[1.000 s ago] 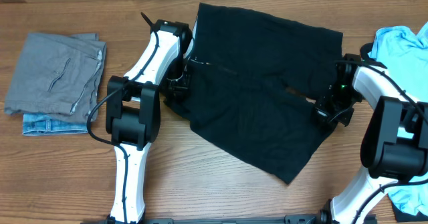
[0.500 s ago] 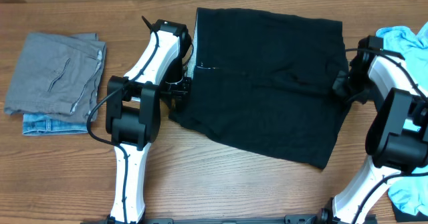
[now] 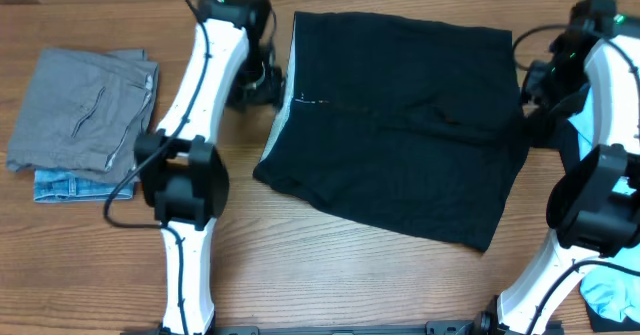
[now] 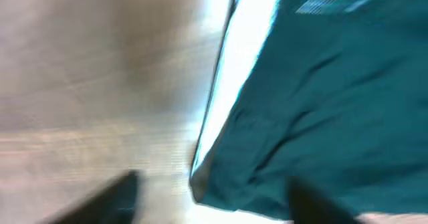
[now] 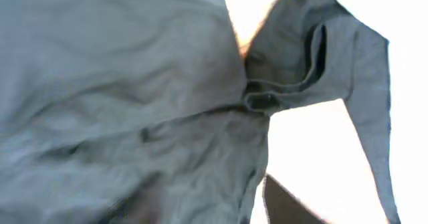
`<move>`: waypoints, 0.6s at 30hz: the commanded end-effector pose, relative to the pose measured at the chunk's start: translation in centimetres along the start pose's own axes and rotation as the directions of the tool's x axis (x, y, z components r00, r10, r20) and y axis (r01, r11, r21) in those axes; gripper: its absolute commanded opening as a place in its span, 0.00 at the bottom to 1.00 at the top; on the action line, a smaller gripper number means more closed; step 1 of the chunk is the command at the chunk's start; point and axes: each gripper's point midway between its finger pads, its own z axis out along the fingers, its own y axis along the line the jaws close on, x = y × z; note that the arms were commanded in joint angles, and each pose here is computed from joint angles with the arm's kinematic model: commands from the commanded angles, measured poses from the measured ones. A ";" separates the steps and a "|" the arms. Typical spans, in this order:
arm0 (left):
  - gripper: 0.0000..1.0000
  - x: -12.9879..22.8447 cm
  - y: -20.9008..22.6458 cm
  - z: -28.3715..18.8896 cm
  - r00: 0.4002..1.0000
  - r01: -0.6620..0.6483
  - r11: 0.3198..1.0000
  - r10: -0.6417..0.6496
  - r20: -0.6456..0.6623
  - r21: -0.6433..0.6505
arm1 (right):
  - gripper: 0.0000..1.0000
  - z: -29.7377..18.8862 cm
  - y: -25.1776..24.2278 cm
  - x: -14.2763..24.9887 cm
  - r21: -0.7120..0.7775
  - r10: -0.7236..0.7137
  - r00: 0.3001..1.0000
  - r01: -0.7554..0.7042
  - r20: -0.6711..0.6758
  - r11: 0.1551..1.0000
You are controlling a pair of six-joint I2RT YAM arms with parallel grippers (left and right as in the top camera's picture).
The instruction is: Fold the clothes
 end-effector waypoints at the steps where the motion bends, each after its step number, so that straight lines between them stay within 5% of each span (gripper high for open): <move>1: 0.97 -1.6 -3.4 -2.8 0.984 -0.144 0.975 0.123 0.129 0.167 | 1.00 -2.8 1.1 -0.1 -0.067 -0.002 1.000 0.003 0.017 0.998; 8: 0.60 -3.9 -7.1 -1.6 0.958 -0.262 0.891 0.193 0.213 0.370 | 1.00 -2.7 1.0 0.3 -0.064 -0.001 1.000 0.001 -0.001 0.998; 18: 0.64 -5.1 -5.9 1.2 0.970 -0.216 0.912 0.160 0.184 0.349 | 1.00 -2.7 1.2 -1.2 -0.073 -0.004 0.998 0.008 0.061 0.997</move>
